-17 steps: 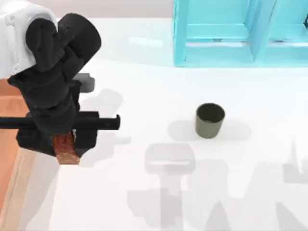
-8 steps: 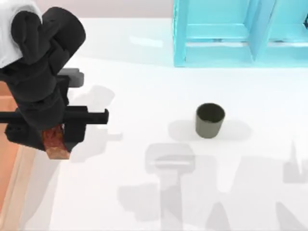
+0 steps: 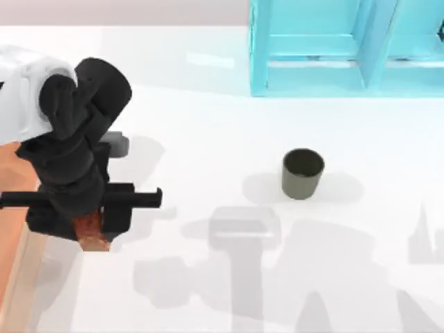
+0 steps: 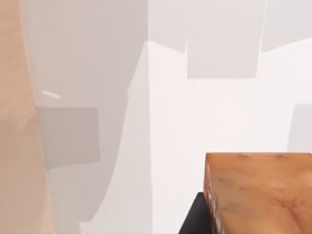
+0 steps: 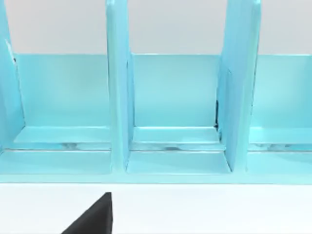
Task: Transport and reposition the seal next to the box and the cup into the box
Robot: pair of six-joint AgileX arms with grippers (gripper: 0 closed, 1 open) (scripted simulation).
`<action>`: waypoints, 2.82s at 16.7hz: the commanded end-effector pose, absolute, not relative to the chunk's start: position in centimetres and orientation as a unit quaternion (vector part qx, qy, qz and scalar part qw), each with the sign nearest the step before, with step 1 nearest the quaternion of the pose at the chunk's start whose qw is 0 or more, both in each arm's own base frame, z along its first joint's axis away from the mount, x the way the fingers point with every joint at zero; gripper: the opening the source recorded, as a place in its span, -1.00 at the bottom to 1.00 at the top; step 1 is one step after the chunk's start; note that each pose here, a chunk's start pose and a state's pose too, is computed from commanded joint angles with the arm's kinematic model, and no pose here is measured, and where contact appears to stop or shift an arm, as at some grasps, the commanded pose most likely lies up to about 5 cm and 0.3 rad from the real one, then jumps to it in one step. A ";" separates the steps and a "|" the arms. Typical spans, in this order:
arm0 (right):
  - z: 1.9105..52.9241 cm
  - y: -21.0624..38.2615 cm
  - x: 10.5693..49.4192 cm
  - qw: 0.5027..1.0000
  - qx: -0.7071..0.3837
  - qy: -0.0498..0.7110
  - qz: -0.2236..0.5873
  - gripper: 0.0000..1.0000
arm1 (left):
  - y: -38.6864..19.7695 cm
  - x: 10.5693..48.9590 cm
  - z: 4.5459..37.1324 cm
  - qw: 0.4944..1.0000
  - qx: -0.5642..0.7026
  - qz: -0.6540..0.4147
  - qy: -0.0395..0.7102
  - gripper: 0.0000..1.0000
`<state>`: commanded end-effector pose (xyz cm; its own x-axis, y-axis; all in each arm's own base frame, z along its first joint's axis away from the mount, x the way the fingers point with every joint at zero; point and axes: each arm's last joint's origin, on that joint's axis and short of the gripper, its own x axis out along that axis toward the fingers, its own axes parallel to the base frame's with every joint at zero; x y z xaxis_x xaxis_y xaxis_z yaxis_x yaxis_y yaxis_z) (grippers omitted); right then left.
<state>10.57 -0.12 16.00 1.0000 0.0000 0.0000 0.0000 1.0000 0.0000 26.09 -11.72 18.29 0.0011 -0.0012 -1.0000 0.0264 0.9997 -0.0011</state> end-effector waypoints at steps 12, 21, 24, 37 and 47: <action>16.0 -0.1 10.6 1.000 0.000 0.000 0.000 1.00 | -11.7 26.0 17.9 0.708 0.008 -0.010 0.707 0.06; 16.0 -0.1 10.6 1.000 0.000 0.000 0.000 1.00 | -11.7 26.0 17.9 0.708 0.008 -0.010 0.707 1.00; 16.0 -0.1 10.6 1.000 0.000 0.000 0.000 1.00 | -11.7 26.0 17.9 0.708 0.008 -0.010 0.707 1.00; 16.0 -0.1 10.6 1.000 0.000 0.000 0.000 1.00 | -11.9 26.3 25.8 0.705 0.010 -0.009 0.709 1.00; 16.0 -0.1 10.6 1.000 0.000 0.000 0.000 1.00 | -12.6 26.7 27.7 0.707 0.012 -0.009 0.707 1.00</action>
